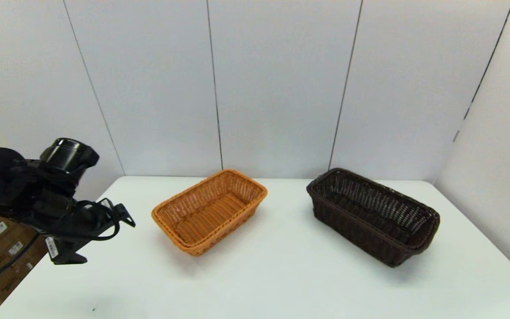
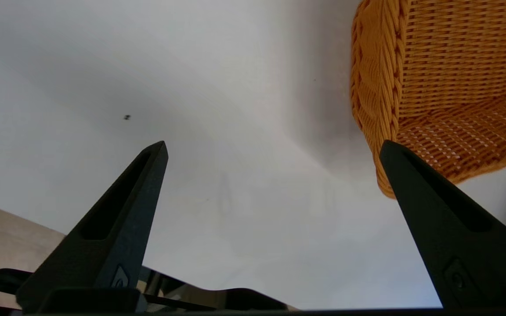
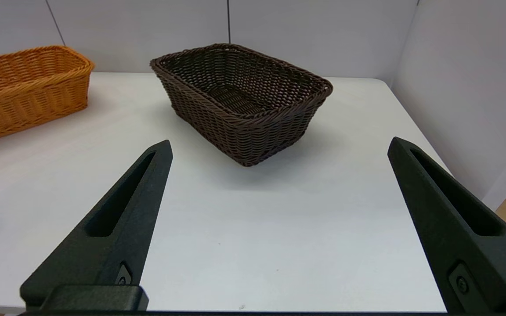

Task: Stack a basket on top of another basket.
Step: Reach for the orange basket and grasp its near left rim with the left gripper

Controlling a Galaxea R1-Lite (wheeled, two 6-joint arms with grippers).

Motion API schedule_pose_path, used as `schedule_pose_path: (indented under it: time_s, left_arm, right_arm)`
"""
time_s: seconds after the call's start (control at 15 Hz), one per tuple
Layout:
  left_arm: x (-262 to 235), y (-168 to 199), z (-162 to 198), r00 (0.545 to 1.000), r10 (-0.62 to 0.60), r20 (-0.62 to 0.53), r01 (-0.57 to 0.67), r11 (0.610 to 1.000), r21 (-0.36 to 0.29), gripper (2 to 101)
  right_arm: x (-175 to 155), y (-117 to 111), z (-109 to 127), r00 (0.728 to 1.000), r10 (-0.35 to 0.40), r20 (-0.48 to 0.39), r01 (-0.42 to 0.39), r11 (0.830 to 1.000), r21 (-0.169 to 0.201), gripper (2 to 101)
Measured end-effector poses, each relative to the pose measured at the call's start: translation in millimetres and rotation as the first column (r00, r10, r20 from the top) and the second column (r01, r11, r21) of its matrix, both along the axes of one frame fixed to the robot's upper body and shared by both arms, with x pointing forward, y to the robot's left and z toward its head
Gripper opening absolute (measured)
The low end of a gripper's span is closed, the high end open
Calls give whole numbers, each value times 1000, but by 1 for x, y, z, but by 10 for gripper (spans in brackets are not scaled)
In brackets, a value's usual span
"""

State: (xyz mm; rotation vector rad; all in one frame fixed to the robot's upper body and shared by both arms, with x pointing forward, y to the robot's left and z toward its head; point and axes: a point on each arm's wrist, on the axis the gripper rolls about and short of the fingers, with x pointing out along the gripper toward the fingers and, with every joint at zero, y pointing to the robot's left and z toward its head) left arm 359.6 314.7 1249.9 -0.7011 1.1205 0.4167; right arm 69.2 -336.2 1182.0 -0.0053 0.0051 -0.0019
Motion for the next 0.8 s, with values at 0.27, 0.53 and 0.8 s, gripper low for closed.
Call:
schedule_pose_path:
  time_s: [0.27,0.53,0.8]
  left_arm:
    - [14,-18,-10,999,-21,-32,21,1000,-16,978]
    - [25,-29,-7,997,-12,-75,9,999,-32,978]
    - [41,-35,-3,993,9,-114,-18,997,-80,978]
  right_arm:
    - [0,0,0,1000,-1,0,1,1000,0,973]
    - [0,0,0,1000,0,0,0,1000,0,973]
    - [0,0,0,1000,0,0,0,1000,0,973]
